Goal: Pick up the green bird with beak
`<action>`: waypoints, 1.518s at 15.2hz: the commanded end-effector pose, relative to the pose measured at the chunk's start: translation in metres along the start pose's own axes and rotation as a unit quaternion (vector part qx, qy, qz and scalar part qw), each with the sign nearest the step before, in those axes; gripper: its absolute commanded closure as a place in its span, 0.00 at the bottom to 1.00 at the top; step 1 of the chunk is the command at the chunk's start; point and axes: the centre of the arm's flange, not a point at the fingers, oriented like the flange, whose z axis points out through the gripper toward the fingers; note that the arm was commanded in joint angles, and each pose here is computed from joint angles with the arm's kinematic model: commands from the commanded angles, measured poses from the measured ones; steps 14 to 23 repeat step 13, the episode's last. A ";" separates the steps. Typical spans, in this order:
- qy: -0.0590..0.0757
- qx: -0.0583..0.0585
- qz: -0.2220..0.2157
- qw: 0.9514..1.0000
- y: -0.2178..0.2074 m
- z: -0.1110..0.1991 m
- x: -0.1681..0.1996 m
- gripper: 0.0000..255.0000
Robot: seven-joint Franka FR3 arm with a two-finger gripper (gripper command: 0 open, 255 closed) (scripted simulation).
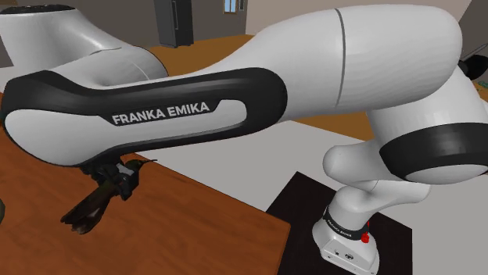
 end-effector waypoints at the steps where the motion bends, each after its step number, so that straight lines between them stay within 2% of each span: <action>1: 0.000 0.000 0.000 1.000 -0.002 -0.010 0.001 1.00; 11: 0.000 0.000 0.000 1.000 -0.007 -0.063 0.004 1.00; 23: 0.000 0.000 0.000 1.000 -0.007 -0.064 0.004 1.00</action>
